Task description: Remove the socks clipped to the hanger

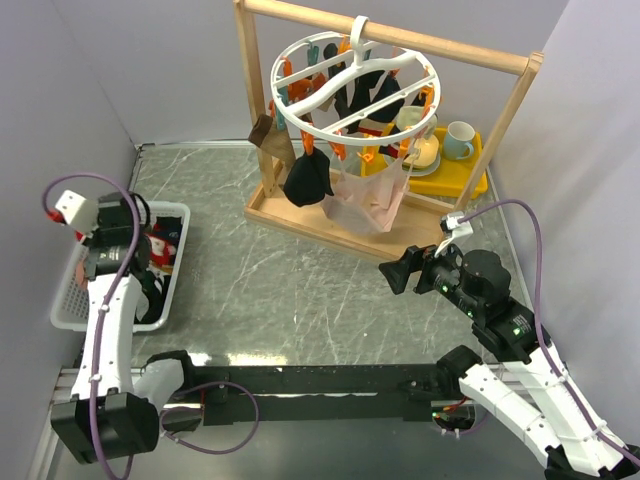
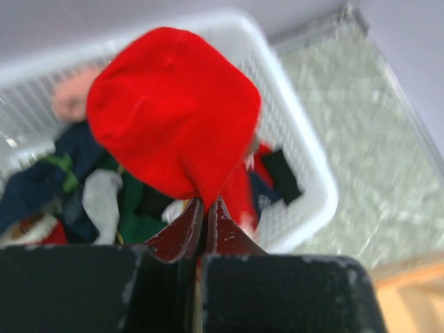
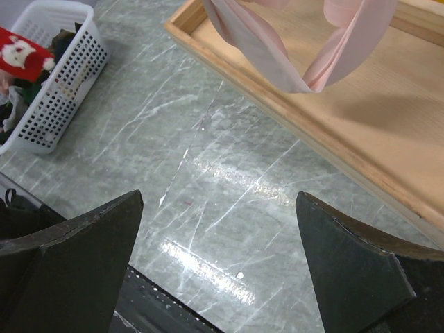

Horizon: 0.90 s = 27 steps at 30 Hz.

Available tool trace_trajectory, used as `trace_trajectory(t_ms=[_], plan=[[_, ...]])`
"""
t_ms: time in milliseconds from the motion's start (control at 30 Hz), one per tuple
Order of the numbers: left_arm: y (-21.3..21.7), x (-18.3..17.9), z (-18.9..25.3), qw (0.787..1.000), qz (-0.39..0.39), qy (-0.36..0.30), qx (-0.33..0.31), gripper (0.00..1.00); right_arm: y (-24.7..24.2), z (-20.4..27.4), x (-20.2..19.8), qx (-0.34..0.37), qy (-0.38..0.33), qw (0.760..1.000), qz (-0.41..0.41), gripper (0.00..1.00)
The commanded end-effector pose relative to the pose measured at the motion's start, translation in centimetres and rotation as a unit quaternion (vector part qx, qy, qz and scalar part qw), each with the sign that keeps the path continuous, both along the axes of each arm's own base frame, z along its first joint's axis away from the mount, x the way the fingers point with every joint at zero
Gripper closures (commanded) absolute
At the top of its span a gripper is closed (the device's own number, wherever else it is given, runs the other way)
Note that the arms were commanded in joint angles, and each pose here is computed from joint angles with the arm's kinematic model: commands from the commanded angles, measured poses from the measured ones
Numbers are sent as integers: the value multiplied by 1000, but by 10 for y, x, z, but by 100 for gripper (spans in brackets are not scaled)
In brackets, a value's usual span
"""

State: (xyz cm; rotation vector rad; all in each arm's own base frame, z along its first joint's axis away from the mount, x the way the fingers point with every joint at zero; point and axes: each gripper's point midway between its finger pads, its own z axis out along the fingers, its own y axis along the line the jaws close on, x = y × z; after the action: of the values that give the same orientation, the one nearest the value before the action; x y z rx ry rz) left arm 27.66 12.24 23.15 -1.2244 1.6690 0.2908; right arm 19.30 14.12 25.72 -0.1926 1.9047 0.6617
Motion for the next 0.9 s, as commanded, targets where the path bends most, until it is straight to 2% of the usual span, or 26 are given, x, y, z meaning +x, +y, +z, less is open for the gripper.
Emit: trace_trajectory(t_ms=[0,100,167,233,333,400,500,533,600,633,667,733,800,867], plan=[[23,4,37,998,28,-29,39,99,-3,23,-6,19,-37,999,3,0],[18,11,32,999,10,-32,33,91,-3,24,-6,22,-38,999,0,0],[17,8,27,999,10,-34,29,56,-3,23,-6,23,-36,999,0,0],[10,9,30,998,-10,-49,25,30,-3,23,-6,25,-34,999,0,0],[0,14,36,996,-47,-69,24,20,-4,23,-5,25,-34,999,-4,0],[-9,16,39,994,-77,-73,17,18,-4,22,-5,23,-33,999,-5,0],[-35,27,56,981,-173,-84,21,14,-2,25,-4,24,-35,999,-3,0],[-68,35,61,958,-269,-102,-2,11,-2,25,-3,25,-34,999,-3,0],[-102,39,84,919,-361,-157,-1,7,-1,27,-3,28,-33,999,-2,0],[-118,39,81,901,-398,-172,-14,5,-1,28,-2,29,-33,999,-2,0],[-147,37,99,856,-469,-216,-20,5,-1,27,-1,26,-32,999,-4,0],[-172,29,101,819,-512,-253,-51,7,-3,31,0,25,-34,999,-10,0],[-202,19,118,771,-564,-291,-52,9,-3,33,1,24,-35,999,-10,0],[-217,17,119,755,-581,-300,-44,13,-2,39,-1,27,-40,999,-6,0]])
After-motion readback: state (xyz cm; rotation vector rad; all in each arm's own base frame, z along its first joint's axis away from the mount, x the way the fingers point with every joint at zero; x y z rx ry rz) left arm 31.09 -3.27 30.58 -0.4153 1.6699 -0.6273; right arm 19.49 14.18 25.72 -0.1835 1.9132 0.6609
